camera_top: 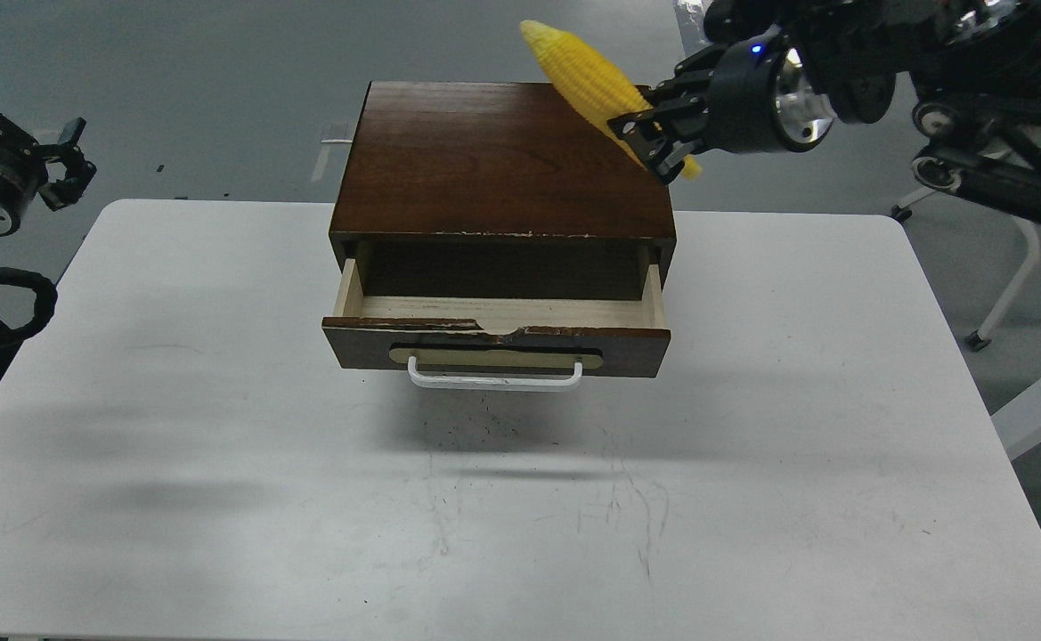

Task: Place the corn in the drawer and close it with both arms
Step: 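Lift the corn cob with the right gripper and carry it over the drawer, then lower the corn into the open drawer, release, and withdraw the right gripper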

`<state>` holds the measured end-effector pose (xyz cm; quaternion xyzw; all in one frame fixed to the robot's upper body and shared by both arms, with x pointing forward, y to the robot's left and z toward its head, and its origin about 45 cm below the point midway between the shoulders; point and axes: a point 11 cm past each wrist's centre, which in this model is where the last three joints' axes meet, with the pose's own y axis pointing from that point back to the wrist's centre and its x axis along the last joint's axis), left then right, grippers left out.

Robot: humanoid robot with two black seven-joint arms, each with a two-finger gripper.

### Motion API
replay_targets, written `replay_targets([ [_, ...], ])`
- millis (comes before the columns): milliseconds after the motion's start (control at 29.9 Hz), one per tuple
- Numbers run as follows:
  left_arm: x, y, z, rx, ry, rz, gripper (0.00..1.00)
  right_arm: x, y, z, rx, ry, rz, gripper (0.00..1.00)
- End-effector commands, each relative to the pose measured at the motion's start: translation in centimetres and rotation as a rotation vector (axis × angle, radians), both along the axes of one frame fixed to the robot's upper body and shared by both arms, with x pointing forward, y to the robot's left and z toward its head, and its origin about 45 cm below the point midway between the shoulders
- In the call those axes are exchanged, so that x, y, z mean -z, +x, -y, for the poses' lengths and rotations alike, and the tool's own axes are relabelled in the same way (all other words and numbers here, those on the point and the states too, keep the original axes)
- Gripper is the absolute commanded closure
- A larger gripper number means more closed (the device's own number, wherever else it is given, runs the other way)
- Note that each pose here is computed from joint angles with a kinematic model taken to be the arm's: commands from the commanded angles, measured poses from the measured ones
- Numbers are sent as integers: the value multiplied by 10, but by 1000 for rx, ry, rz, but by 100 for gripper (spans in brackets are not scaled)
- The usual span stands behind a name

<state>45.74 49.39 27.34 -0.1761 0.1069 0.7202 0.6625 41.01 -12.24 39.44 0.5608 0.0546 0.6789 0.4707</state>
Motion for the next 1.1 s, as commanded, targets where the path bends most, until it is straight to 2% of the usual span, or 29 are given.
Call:
replay_targets([
  [0, -1, -1, -1, -4, -3, 7, 2, 20, -12, -32, -131, -106, 51, 93],
  [134, -1, 0, 0, -9, -15, 16, 2, 48, -25, -57, -255, -214, 75, 93],
  [368, -2, -1, -2, -12, -16, 20, 2, 74, -30, -58, -317, -324, 93, 92],
  [501, -6, -3, -8, -24, -13, 26, 2, 79, -33, -62, -334, -339, 90, 79],
  [668, -6, -3, -8, -25, -12, 27, 2, 89, -39, -71, -360, -338, 71, 75],
  [802, -7, -3, -10, -27, -10, 27, 2, 95, -39, -67, -353, -330, 33, 50],
  [1069, -7, -3, -10, -28, -10, 29, 2, 95, -39, -61, -350, -326, 13, 42],
])
